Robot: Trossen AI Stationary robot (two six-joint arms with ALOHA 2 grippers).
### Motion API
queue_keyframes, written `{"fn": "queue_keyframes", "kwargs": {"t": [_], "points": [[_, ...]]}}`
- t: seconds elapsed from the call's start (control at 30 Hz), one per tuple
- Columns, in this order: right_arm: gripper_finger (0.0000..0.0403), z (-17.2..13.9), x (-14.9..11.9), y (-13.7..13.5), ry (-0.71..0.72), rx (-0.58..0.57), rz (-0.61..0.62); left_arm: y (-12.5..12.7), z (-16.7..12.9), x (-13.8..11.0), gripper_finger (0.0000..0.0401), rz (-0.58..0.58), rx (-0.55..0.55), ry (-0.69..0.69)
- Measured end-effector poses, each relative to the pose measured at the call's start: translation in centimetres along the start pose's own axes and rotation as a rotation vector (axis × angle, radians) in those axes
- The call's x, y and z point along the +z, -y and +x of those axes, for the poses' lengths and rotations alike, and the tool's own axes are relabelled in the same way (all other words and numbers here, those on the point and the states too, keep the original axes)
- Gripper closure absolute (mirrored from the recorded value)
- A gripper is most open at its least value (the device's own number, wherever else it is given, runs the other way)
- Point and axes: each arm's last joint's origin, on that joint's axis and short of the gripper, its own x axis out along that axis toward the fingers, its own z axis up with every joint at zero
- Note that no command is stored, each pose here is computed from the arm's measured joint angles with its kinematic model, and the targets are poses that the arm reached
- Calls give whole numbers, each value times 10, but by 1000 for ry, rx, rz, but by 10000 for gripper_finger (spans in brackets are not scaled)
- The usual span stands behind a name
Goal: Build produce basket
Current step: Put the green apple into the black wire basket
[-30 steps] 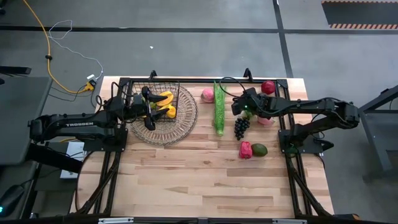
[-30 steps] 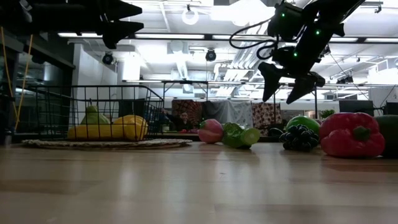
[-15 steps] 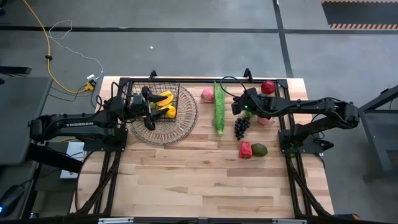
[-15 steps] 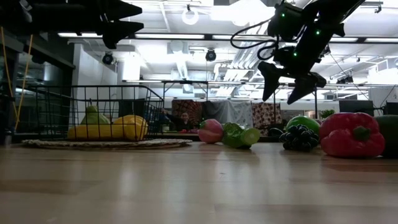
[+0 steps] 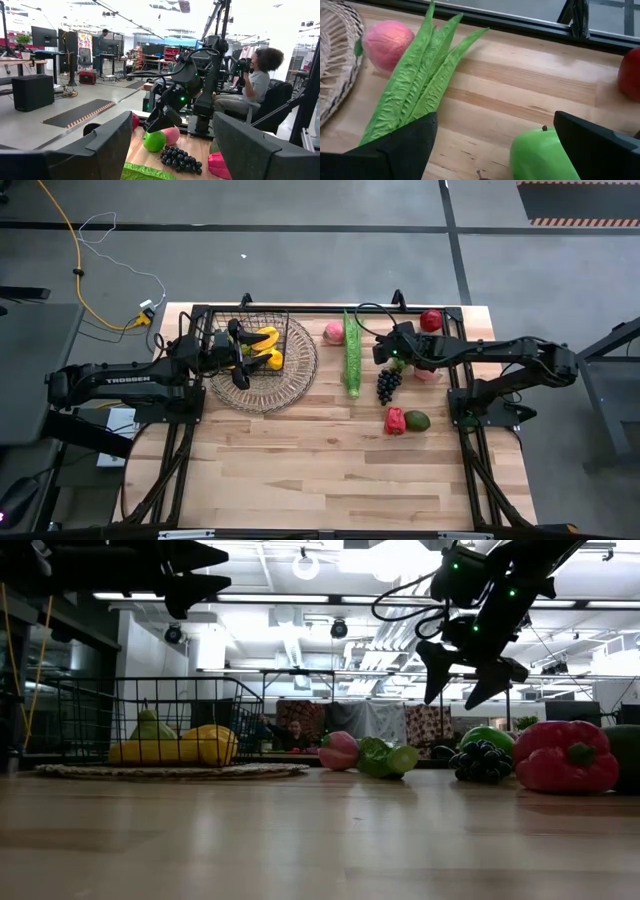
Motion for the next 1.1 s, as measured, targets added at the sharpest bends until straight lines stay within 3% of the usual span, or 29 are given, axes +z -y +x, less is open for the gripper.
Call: {"fn": "queue_keyframes", "kwargs": {"t": [0.13, 0.33, 0.6, 0.87, 1.1], "points": [[15, 5, -1, 2, -25, -26, 13, 0, 0, 0, 139, 0, 0, 0], [15, 18, -3, 22, -113, -189, 16, 0, 0, 0, 139, 0, 0, -2], [15, 21, -7, 21, -171, -176, 39, 0, 0, 0, 139, 0, 0, -1], [15, 37, -18, 25, -263, -285, 27, 0, 0, 0, 139, -7, 0, -1], [15, 42, -19, 25, -273, -294, 18, 0, 0, 0, 139, -8, 0, -1]]}}
